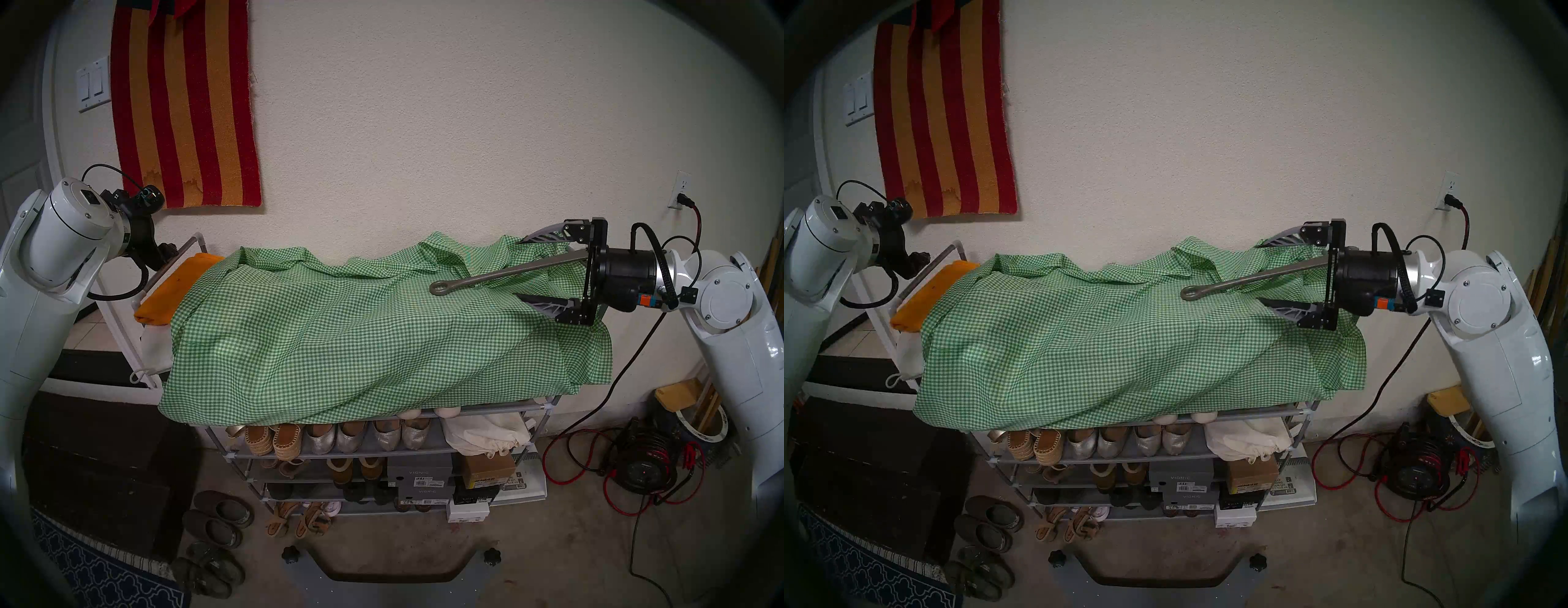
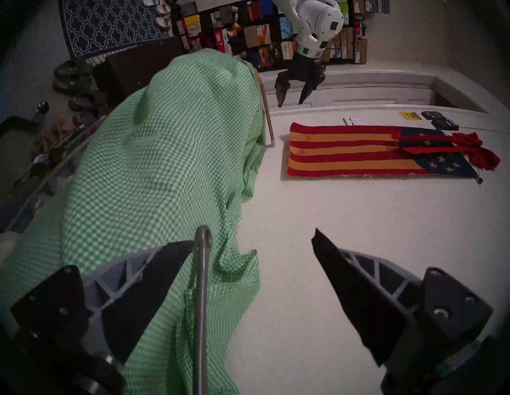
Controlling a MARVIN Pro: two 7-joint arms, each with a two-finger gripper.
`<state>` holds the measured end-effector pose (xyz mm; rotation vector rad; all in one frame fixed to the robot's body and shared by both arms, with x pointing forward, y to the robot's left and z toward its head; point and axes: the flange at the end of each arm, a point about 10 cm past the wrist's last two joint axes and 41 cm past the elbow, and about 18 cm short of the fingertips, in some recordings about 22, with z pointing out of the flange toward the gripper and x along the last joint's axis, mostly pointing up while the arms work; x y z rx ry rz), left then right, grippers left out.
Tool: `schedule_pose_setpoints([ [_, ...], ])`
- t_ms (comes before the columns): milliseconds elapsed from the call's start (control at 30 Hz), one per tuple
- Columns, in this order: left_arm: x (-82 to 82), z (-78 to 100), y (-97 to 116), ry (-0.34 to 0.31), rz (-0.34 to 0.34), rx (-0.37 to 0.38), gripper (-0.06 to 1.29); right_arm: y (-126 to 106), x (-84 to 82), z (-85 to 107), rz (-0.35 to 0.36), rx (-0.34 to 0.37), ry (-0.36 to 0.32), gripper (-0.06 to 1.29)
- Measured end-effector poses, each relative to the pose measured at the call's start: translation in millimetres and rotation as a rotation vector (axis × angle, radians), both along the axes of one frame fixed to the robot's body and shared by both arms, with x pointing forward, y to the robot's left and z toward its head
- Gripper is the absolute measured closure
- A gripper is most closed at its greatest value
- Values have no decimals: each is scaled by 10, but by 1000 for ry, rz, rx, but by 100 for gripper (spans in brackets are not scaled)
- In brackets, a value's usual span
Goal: Lift the object off the cloth, cover the shoe rack with the cloth, put the object back
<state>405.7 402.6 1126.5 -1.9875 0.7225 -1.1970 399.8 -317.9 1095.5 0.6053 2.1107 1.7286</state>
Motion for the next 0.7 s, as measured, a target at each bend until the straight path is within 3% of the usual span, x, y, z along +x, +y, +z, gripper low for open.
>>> schedule_pose_setpoints([
  [167, 0, 1, 0, 0, 0, 0, 4, -34, 107, 53, -4, 33, -22, -1],
  [467, 0, 1, -1, 0, -1, 0, 4, 95, 160, 143, 145, 238, -25, -1],
  [700, 1, 1, -3, 1, -1, 1, 4, 107, 189, 167, 193, 261, -13, -1],
])
